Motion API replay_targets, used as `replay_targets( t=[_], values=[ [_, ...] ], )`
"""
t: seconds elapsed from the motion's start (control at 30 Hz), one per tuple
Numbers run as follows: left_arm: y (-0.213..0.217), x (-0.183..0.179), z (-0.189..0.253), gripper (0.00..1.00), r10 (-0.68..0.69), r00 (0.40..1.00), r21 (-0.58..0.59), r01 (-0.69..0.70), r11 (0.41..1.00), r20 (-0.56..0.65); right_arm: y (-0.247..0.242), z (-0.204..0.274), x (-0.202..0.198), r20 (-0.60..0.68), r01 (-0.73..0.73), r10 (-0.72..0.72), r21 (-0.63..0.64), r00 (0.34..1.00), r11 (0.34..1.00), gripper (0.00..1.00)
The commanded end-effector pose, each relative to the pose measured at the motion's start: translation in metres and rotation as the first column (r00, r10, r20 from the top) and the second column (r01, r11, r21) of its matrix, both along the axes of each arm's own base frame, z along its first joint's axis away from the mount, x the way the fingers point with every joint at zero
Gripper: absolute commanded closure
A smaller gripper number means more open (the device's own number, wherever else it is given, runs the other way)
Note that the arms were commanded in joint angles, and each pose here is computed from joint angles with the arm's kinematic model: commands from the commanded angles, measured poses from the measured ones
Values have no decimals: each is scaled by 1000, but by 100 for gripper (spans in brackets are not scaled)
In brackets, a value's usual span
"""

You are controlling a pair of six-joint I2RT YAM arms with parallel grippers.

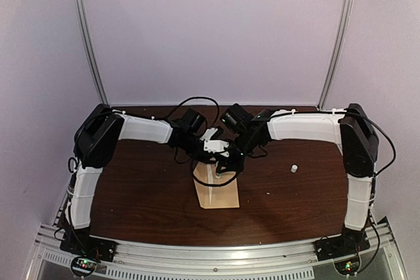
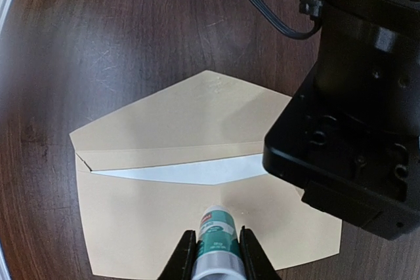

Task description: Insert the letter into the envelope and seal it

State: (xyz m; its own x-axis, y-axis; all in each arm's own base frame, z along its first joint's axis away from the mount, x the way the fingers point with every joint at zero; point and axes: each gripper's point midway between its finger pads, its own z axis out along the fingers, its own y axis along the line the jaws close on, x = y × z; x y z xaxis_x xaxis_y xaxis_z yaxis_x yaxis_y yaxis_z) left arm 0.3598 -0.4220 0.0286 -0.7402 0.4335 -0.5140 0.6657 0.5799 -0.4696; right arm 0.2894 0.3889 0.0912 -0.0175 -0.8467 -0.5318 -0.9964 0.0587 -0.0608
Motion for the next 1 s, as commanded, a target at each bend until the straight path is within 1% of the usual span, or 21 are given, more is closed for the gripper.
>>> replay_targets(
  t=[0.0, 0.33, 0.63, 0.77, 0.97],
  values=[
    [-4, 3, -4, 100, 0, 1000, -9, 0, 1000, -2, 9, 3, 12, 49, 16, -16, 4, 999, 1000, 100],
    [0, 1, -18, 100, 2, 1000, 21, -2, 1000, -24, 8, -16, 20, 51, 44, -41, -42, 998, 998, 100],
    [1, 0, -23, 100, 1, 1000, 30, -1, 1000, -31, 5, -31, 19, 21, 48, -46, -74, 999, 996, 100],
    [2, 0, -24, 100, 2, 999, 34, -1, 999, -33, 4, -33, 11, -12, 32, -33, -85, 999, 996, 100],
    [3, 0, -28, 100, 3, 999, 48, -2, 999, -32, 1, -37, -10, -96, -11, 2, -93, 995, 996, 100]
  ],
)
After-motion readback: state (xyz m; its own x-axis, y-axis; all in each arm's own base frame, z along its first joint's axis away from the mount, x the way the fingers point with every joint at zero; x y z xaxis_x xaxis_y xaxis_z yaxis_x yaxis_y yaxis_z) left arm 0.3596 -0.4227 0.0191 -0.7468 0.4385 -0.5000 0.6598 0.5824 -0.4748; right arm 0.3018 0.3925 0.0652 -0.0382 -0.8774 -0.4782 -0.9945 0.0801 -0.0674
